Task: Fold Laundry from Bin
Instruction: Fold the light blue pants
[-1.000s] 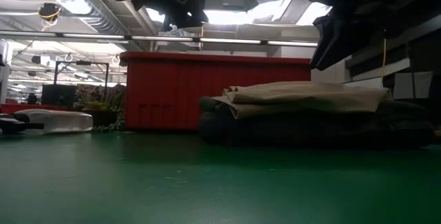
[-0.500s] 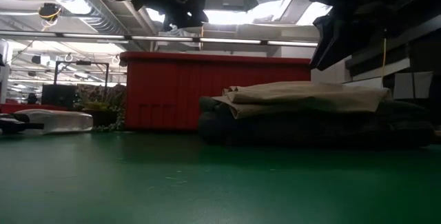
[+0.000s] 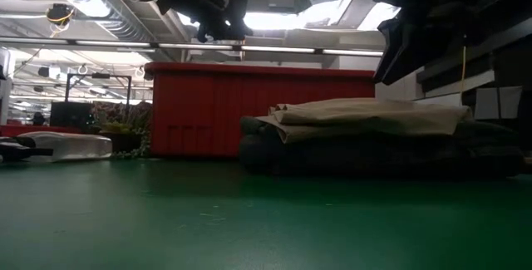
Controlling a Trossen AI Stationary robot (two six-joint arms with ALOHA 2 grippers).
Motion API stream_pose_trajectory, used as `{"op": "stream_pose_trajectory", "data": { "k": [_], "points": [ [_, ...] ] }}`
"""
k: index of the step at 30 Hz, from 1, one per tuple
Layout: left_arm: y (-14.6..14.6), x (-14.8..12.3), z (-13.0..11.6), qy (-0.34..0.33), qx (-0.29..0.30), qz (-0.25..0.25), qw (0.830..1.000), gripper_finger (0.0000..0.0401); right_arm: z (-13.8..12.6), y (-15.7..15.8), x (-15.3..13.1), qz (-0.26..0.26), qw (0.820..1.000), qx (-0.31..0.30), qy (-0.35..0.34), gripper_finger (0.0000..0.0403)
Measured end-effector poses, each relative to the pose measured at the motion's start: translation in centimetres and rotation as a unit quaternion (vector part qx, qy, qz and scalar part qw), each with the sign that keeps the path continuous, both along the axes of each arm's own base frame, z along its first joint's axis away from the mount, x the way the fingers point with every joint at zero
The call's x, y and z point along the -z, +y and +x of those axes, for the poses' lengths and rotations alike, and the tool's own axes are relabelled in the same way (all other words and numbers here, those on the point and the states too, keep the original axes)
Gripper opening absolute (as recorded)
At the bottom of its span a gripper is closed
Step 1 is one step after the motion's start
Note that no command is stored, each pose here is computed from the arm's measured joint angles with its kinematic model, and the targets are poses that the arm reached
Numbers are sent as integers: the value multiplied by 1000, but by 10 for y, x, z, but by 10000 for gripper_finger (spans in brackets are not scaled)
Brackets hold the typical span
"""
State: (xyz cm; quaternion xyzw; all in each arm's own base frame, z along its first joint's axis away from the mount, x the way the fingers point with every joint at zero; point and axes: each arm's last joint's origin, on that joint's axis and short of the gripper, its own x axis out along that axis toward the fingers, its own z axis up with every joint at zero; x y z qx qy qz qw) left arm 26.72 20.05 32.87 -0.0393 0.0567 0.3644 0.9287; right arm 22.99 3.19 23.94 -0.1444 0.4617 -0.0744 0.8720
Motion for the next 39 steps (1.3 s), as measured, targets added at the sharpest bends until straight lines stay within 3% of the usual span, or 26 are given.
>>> {"op": "stream_pose_trajectory", "data": {
  "k": [28, 39],
  "points": [
    [2, -1, -1, -1, -3, 14, 1000, 156, 0, 0, 0, -7, 1000, 4, -1, 143],
    [39, 2, -34, -4, -83, -11, 996, 156, 0, -2, 0, -24, 1000, 15, -3, 143]
  ]
}}
